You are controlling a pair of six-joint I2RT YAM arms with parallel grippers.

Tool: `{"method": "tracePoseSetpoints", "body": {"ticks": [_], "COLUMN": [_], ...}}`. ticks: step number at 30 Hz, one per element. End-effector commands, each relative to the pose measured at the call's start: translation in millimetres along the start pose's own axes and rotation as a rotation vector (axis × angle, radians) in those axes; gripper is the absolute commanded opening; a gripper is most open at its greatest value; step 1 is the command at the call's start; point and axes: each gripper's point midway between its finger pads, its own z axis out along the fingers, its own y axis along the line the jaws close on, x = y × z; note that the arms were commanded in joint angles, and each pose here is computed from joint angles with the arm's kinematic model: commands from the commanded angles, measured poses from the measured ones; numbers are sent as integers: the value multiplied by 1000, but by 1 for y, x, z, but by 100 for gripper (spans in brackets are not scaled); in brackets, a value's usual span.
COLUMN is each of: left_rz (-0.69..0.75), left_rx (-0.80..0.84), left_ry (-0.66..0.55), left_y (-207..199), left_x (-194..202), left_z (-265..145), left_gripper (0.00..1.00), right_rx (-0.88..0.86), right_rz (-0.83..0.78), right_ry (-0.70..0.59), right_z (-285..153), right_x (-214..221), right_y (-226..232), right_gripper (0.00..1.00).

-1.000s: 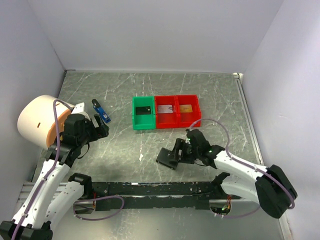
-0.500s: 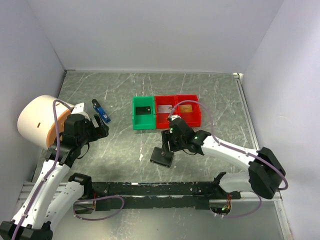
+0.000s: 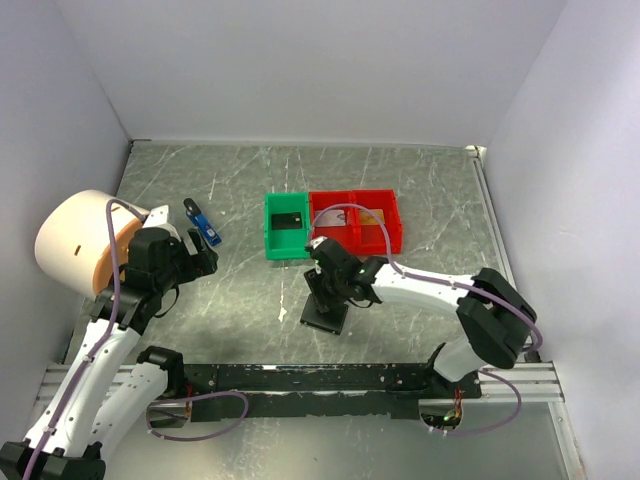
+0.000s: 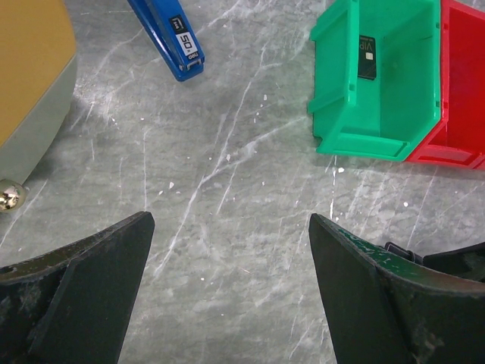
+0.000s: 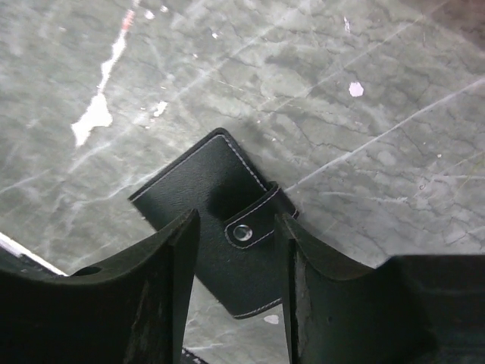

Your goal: Take the credit cards out of the card holder

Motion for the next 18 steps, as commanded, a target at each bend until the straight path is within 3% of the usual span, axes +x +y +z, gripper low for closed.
{"method": "tracePoseSetpoints", "body": {"ticks": [1, 5, 8, 13, 18], "left_rz": [-1, 11, 127, -33, -79], "left_rx": [1, 56, 334, 525, 560], "left_ry": [-16, -16, -7, 215, 256], "left_y": [-2, -11, -59, -99, -129], "left_x": [-4, -4, -7, 31, 64], "left_z": [0, -2, -5, 7, 7], "left_gripper": [95, 95, 95, 95, 95], "right_rx": [83, 232, 273, 163, 152], "right_rz": [-60, 27, 163, 388, 521], "right_ry": [78, 127, 139, 74, 20], "right_z": [12, 19, 22, 23, 21], "right_x": [22, 46, 58, 62, 65], "right_y": [-12, -36, -38, -9, 3], "right_gripper": [44, 37, 33, 28, 28]}}
